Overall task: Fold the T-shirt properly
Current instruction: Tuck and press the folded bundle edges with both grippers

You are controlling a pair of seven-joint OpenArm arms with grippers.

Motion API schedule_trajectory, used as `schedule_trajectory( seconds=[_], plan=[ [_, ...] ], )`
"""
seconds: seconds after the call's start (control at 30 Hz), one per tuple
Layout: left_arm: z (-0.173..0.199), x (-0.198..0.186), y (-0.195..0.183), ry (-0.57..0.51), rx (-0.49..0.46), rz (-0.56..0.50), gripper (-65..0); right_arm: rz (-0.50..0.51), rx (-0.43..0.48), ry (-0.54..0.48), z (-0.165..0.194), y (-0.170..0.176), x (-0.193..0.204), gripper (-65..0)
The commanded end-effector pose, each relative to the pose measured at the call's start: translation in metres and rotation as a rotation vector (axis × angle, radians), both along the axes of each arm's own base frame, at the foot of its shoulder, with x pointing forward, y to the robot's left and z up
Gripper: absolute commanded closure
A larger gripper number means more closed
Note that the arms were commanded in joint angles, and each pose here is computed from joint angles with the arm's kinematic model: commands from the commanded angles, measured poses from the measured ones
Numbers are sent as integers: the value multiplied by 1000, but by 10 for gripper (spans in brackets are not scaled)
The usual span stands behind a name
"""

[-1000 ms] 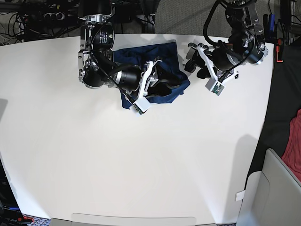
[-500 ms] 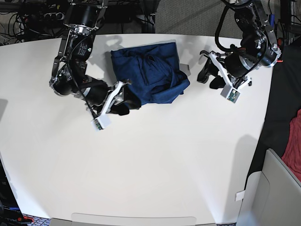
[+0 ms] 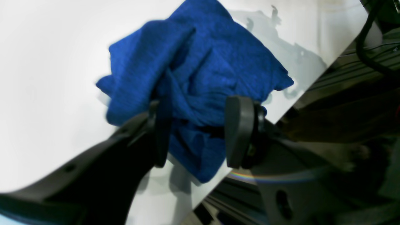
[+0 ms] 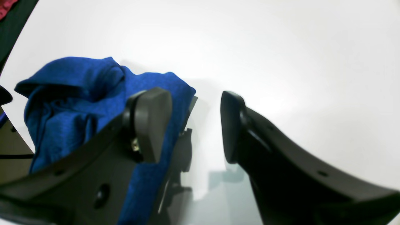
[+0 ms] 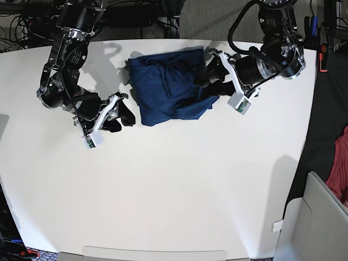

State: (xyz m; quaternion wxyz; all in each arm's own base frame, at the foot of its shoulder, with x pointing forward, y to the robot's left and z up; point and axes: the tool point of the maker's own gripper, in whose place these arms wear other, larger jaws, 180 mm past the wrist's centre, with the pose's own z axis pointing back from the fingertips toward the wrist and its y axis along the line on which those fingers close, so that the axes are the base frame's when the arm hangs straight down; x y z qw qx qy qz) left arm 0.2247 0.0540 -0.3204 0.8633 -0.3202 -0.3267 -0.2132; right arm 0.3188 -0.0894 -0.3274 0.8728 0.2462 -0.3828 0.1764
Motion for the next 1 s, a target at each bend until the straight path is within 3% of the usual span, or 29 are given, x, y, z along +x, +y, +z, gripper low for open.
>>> schedule_trajectory(
  seconds=[0.0, 0.1, 0.33, 0.6, 0.83, 0.97],
  plan=[
    [3, 1, -2, -6, -20, -2, -254, 21, 3, -67, 17, 8, 12, -291],
    [-7, -3, -1, 34, -23, -1, -253, 58, -115, -96, 18, 16, 24, -291],
    [-18, -21, -5, 88, -28, -12, -253, 128, -288, -200, 28, 60, 54, -290],
    [-22, -31, -29, 110, -53, -87, -253, 238, -339, -236, 13, 110, 66, -290],
    [-28, -44, -40, 139, -39, -163, -251, 307, -418, -195, -16, 121, 58, -290],
    [-33, -58, -49, 156, -17, -251, -209, 308, -431, -182, -21, 117, 56, -272]
  ],
)
